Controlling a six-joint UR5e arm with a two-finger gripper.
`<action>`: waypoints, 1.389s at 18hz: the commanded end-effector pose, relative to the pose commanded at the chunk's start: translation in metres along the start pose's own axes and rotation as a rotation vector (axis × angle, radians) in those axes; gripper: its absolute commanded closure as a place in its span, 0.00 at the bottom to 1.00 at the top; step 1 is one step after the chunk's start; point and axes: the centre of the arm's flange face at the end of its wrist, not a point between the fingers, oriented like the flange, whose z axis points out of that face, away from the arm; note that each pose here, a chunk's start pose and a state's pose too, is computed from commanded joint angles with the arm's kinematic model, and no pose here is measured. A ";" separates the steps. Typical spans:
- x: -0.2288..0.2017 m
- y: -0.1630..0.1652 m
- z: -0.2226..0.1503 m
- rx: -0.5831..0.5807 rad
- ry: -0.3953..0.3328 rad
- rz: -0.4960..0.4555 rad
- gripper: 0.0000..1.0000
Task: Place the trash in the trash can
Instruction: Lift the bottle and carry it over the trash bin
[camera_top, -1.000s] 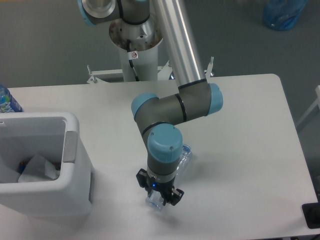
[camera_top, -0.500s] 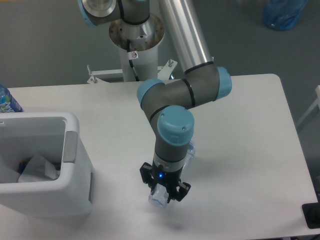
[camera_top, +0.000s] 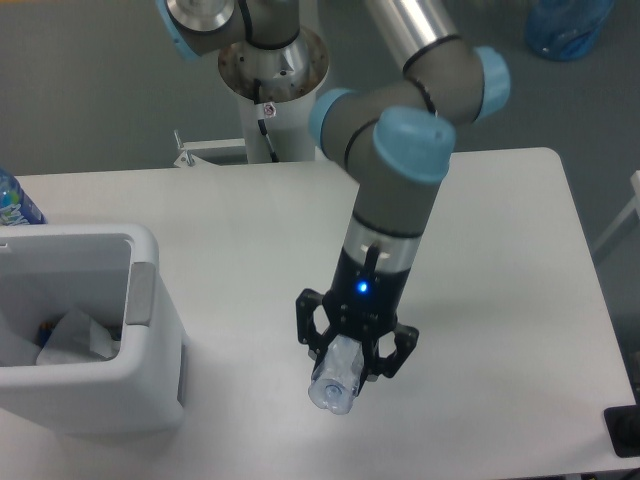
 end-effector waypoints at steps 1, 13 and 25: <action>0.002 -0.008 -0.007 0.015 -0.007 -0.014 0.46; 0.067 -0.072 -0.081 0.175 0.061 -0.066 0.46; 0.178 -0.102 -0.118 0.225 0.141 0.032 0.46</action>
